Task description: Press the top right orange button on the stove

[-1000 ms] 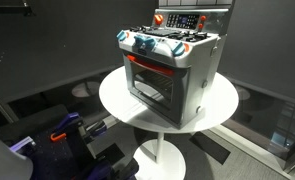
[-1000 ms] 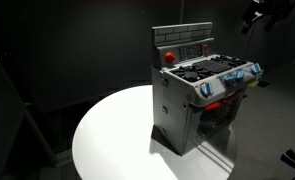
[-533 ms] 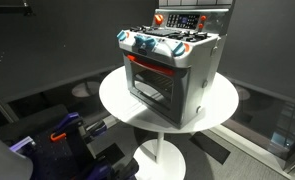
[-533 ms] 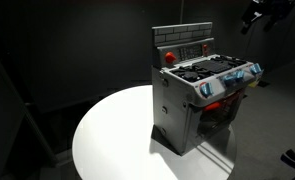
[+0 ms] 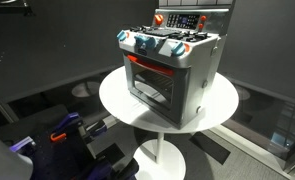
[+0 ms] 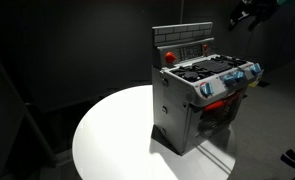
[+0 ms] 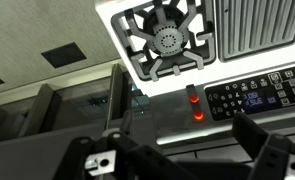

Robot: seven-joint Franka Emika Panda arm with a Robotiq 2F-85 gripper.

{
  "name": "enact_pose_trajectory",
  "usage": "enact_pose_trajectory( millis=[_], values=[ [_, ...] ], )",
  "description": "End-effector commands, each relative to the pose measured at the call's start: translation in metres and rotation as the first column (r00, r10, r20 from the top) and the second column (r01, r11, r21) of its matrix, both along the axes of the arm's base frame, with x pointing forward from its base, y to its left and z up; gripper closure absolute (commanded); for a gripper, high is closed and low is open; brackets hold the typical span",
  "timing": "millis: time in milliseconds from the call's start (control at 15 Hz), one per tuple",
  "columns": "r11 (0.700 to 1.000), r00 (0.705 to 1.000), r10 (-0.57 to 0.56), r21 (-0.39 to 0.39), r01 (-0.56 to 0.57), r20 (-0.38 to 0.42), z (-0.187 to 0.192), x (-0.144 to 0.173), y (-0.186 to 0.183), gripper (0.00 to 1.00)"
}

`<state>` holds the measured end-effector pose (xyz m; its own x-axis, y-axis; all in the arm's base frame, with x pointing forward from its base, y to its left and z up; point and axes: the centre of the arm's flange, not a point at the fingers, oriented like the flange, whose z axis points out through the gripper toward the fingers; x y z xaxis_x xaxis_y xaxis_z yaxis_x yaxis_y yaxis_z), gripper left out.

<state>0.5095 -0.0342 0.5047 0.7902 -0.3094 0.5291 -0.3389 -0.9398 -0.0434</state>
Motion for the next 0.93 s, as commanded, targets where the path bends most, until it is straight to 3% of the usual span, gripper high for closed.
enact_pose_trajectory(
  millis=[0, 867],
  values=[
    [1.000, 1.000, -0.007, 0.015, 0.007, 0.019, -0.013, 0.016, -0.008, 0.00],
    [0.997, 0.998, -0.068, 0.038, 0.068, -0.009, -0.059, 0.060, -0.041, 0.00]
  ],
)
